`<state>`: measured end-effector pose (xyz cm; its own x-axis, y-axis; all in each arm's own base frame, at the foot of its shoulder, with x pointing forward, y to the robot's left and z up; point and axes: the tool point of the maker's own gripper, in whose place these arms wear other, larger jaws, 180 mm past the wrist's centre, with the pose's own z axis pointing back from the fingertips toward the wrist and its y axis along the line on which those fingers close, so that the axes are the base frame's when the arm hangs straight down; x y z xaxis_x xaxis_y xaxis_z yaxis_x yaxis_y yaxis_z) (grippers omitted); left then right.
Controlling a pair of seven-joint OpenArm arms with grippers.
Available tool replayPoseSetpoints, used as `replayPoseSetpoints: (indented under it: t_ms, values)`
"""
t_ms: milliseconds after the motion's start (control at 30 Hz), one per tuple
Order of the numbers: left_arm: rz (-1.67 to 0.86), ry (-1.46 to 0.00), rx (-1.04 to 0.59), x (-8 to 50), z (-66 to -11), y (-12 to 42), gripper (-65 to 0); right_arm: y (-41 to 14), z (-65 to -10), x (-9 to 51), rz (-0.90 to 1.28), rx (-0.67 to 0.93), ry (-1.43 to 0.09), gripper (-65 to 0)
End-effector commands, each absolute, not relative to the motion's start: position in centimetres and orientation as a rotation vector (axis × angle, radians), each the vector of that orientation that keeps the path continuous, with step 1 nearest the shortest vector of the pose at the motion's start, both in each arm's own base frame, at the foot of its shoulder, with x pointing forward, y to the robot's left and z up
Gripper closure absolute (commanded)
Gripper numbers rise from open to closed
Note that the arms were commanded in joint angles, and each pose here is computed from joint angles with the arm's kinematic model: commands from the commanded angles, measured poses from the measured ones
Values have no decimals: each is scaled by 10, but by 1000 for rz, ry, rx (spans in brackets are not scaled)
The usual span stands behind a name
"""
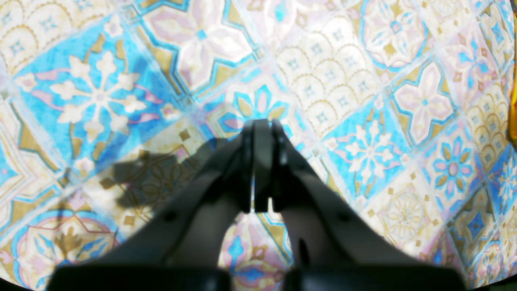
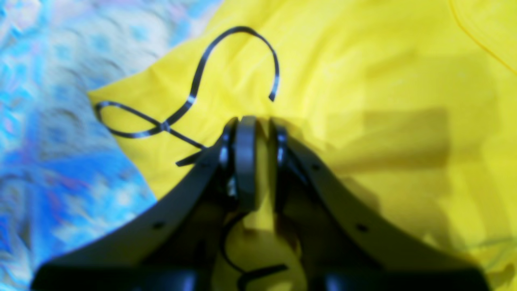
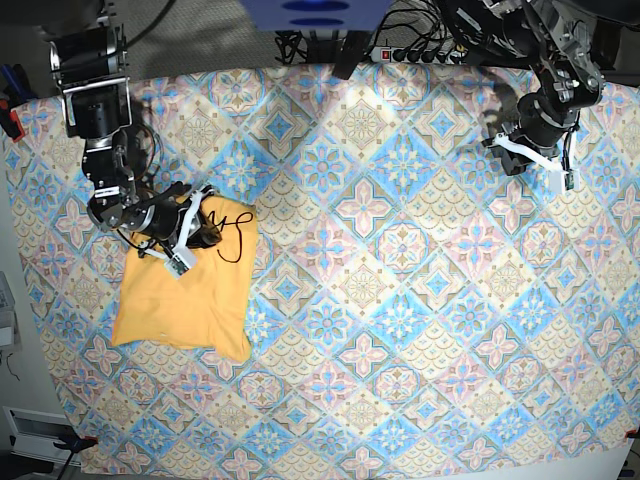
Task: Fold the T-shirt properly
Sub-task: 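Drag the folded shirt with the right gripper away from the left gripper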
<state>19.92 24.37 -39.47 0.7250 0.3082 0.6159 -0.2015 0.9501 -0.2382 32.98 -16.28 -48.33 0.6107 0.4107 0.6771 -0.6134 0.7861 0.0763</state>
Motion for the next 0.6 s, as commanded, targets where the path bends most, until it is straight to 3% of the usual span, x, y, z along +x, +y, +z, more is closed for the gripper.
replayPoseSetpoints:
  t_ms: [0, 333, 567]
  values:
    - [276, -746, -157, 205, -386, 246, 0, -193, -488, 331, 625, 208, -630, -74]
    - [276, -746, -157, 205, -386, 246, 0, -198, -498, 310, 637, 205, -587, -74]
    - [262, -742, -168, 207, -387, 241, 0, -174, -452, 312, 726, 176, -722, -74]
